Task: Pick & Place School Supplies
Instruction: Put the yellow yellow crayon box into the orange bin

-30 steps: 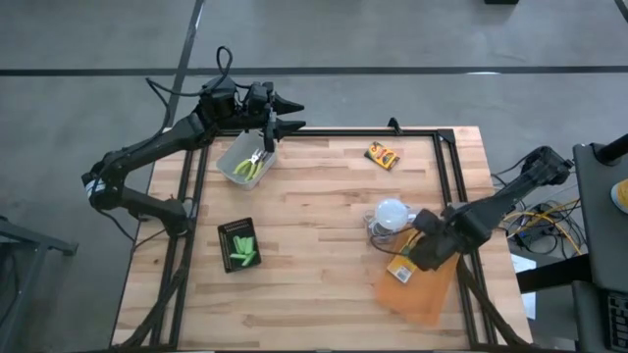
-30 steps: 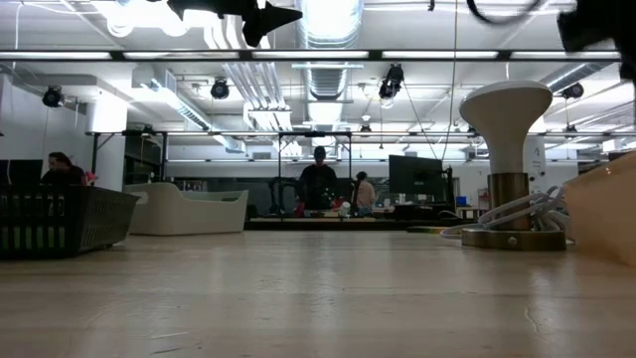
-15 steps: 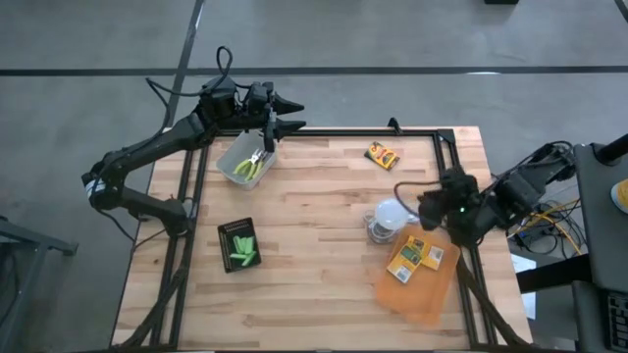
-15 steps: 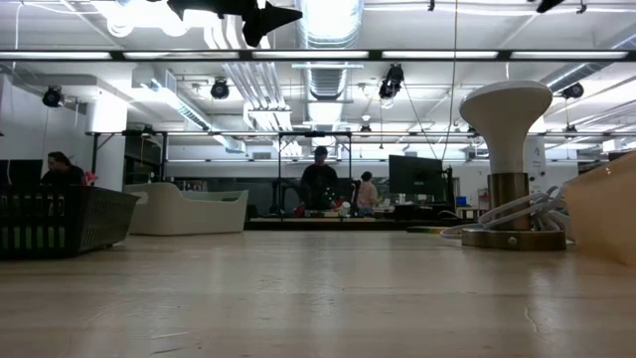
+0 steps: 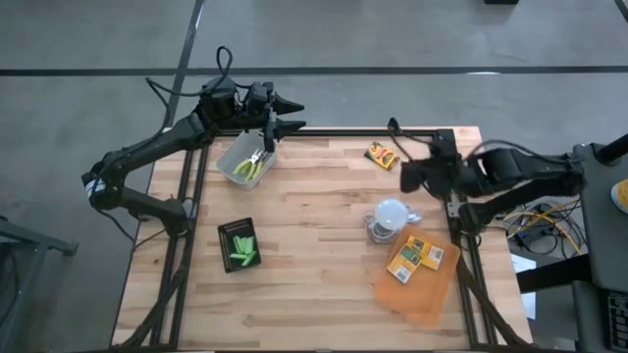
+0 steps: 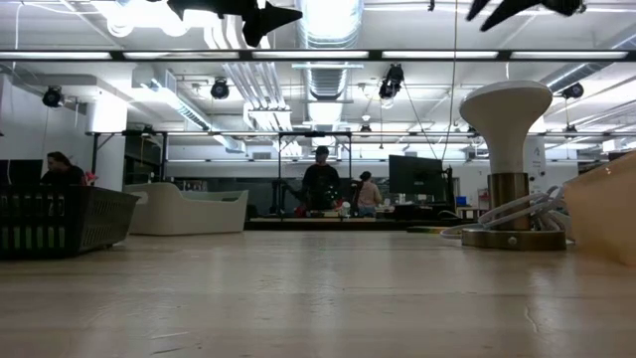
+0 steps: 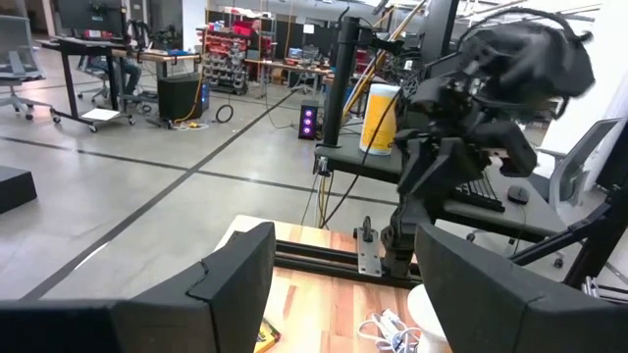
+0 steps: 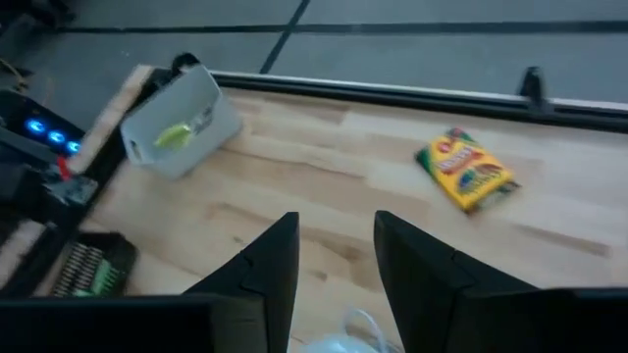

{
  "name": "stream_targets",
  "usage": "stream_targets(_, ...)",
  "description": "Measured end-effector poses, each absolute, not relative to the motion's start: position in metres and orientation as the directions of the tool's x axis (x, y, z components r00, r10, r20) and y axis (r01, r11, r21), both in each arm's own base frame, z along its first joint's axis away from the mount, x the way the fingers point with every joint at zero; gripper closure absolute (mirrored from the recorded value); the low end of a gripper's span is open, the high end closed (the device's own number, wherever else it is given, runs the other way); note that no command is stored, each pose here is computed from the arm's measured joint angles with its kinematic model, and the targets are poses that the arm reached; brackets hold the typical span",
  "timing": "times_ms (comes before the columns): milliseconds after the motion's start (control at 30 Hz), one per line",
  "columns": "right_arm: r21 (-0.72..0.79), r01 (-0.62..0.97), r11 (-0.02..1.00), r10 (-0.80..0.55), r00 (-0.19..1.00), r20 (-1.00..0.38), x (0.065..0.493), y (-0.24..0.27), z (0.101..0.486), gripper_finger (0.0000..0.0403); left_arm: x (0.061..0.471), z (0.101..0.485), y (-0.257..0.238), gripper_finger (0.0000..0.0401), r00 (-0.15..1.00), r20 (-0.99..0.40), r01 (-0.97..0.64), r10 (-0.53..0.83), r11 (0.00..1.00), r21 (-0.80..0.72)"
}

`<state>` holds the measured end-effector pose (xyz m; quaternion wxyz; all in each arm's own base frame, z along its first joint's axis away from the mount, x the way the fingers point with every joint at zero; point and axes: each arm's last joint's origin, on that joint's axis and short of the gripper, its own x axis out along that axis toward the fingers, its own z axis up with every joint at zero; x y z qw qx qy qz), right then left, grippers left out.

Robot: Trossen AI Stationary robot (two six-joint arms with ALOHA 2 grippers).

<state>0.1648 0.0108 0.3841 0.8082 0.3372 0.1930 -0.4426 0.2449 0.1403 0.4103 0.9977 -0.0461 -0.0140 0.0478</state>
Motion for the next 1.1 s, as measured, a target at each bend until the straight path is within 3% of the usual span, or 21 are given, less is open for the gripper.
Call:
stream_targets(167,0.424,0.833,0.356,-0.569,0.553,-0.608,0.185,-0.021,0.38,0.0264,0.245,0.41,0.14,0.0149,0.995,0.024,-0.094,0.097,0.991,-0.093)
stream_targets(367,0.493,0.846,0.205,-0.512,0.521,-0.683,0.203,-0.063,0.36,0.0266,0.245,0.41,0.14,0.0149,0.995,0.023,-0.094,0.097,0.991,-0.093)
stream_targets(533,0.517,0.847,0.12,-0.549,0.491,-0.677,0.215,-0.086,0.348,0.0264,0.245,0.41,0.14,0.0149,0.995,0.023,-0.094,0.096,0.991,-0.093)
stream_targets(767,0.51,0.857,-0.077,-0.639,0.35,-0.685,0.222,-0.105,0.332,0.0265,0.245,0.41,0.14,0.0149,0.995,0.023,-0.094,0.096,0.991,-0.093)
stream_targets(933,0.423,0.896,-0.134,-0.736,0.196,-0.648,0.221,-0.112,0.315,0.0275,0.245,0.41,0.14,0.0149,0.995,0.024,-0.094,0.096,0.991,-0.093)
stream_targets(1100,0.371,0.908,-0.193,-0.727,0.122,-0.676,0.213,-0.118,0.294,0.0282,0.245,0.41,0.14,0.0149,0.995,0.023,-0.094,0.096,0.991,-0.093)
